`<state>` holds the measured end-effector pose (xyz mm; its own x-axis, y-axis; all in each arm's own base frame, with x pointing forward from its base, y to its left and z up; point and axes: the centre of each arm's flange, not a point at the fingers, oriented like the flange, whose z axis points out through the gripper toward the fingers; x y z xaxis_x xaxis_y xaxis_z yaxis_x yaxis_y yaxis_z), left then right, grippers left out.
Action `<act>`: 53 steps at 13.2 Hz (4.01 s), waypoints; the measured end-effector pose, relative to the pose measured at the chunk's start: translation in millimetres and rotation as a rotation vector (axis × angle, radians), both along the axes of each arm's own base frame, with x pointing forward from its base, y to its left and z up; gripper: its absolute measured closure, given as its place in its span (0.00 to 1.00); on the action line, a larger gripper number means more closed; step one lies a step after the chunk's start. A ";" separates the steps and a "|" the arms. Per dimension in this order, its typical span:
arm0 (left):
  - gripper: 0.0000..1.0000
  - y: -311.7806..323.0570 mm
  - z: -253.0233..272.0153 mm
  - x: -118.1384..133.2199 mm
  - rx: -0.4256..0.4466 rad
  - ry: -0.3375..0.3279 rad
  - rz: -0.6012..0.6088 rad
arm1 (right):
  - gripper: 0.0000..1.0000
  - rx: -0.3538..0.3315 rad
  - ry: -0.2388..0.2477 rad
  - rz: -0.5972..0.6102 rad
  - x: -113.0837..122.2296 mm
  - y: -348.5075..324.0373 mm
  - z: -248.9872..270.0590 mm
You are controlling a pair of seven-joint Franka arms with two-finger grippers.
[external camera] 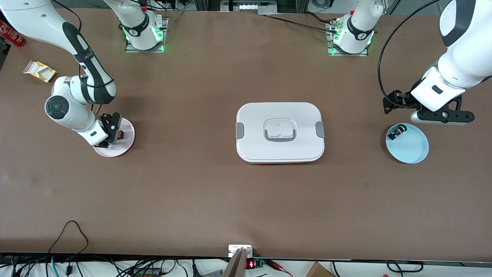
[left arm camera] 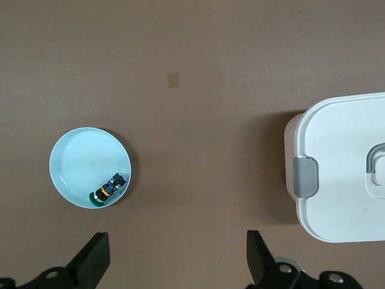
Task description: Transfer orange switch to right arm and place
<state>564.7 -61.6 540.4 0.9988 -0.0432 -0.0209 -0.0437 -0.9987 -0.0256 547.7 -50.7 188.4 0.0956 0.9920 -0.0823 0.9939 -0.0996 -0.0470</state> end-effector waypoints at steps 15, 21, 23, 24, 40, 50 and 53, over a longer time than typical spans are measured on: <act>0.00 0.8 0.0 0.1 0.000 0.000 0.001 | 0.00 -0.095 0.239 -0.951 42.8 38.9 136.4; 0.00 1.4 -0.6 -0.6 0.001 0.007 0.006 | 0.00 -0.175 0.281 -1.327 37.0 93.4 199.2; 0.00 1.4 -0.7 -0.6 0.001 0.007 0.008 | 0.00 -0.203 0.277 -1.365 36.7 97.7 242.3; 0.00 1.4 -0.7 -0.6 0.001 0.007 0.008 | 0.00 -0.210 0.268 -1.371 36.6 100.8 268.1; 0.00 2.0 -0.8 -0.6 0.001 0.008 0.015 | 0.00 -0.104 -0.022 -1.542 12.0 23.8 363.1; 0.00 2.0 -0.8 -0.6 0.001 0.008 0.015 | 0.00 -0.069 -0.051 -1.496 1.3 26.9 355.6; 0.00 2.1 -0.8 -0.6 0.001 0.008 0.015 | 0.00 -0.065 -0.055 -1.477 -2.9 36.5 364.1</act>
<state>564.0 -59.5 539.6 0.9992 -0.0278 -0.0285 -0.0285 -0.9992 -0.0265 544.8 -14.3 552.6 0.9964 -0.0096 -0.0842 -0.0070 -0.9995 0.0306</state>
